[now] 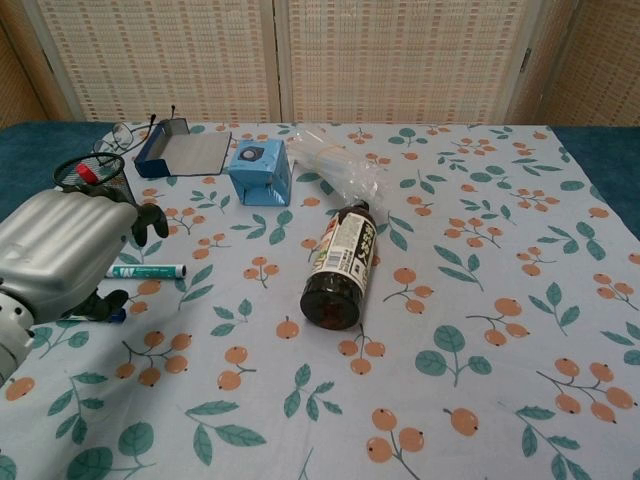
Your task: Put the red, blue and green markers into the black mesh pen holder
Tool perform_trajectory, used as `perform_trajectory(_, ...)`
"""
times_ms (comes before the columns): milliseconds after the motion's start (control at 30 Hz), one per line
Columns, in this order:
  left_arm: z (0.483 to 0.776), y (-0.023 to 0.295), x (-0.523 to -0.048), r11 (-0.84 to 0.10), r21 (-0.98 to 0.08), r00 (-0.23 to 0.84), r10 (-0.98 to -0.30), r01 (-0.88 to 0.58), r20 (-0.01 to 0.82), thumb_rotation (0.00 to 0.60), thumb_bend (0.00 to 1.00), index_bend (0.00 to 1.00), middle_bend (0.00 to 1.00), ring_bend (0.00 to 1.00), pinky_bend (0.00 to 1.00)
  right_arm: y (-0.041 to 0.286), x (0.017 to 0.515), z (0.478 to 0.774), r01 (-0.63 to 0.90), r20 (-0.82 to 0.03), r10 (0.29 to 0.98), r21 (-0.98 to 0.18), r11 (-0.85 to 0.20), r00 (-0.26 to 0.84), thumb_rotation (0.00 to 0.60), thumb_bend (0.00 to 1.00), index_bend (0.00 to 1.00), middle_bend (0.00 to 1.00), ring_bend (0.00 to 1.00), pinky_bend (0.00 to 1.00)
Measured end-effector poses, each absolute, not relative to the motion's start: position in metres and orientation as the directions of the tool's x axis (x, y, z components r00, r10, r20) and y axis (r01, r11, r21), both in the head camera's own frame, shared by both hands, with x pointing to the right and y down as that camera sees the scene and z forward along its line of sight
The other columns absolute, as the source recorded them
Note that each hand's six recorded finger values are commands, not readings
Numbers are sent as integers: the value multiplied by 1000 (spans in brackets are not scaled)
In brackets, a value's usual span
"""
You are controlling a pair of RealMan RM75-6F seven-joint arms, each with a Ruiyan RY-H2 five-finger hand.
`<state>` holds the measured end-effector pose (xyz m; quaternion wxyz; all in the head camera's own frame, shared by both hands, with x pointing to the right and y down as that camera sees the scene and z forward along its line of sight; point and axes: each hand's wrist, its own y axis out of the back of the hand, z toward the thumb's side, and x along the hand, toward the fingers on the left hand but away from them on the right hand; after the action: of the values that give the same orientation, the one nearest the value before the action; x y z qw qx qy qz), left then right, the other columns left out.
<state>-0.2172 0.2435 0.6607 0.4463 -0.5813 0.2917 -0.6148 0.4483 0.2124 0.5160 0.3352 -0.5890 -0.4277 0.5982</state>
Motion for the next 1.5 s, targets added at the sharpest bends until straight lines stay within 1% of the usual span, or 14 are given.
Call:
perform_trajectory(233, 683, 240, -240, -467, -857, 15, -876, 219, 482, 600, 259, 319, 341, 173, 178, 213, 447, 517, 100, -421, 904, -905, -413, -79, 600, 98, 277, 79, 206, 176)
perform_trajectory(533, 697, 247, -264, -501, -834, -39, -861, 230, 507, 600, 258, 330, 376, 177, 178, 213, 448, 518, 96, -424, 902, -904, -416, -82, 600, 99, 277, 79, 207, 176)
perform_trajectory(833, 707, 255, -267, -507, -825, -57, -858, 250, 510, 600, 259, 351, 434, 190, 180, 213, 448, 517, 97, -419, 904, -906, -411, -83, 600, 99, 277, 79, 208, 176)
perform_trajectory(1100, 718, 255, -267, -517, -817, -65, -853, 255, 519, 600, 260, 364, 445, 194, 183, 212, 450, 515, 99, -416, 905, -908, -407, -88, 600, 98, 277, 79, 209, 176)
perform_trajectory(1333, 727, 256, -276, -537, -805, -84, -841, 253, 535, 600, 259, 376, 472, 203, 185, 212, 450, 514, 96, -408, 908, -912, -400, -91, 600, 98, 277, 79, 209, 176)
perform_trajectory(1500, 729, 257, -282, -535, -808, -90, -843, 249, 530, 600, 258, 410, 537, 236, 196, 212, 449, 515, 94, -410, 908, -911, -402, -86, 600, 98, 277, 79, 209, 176)
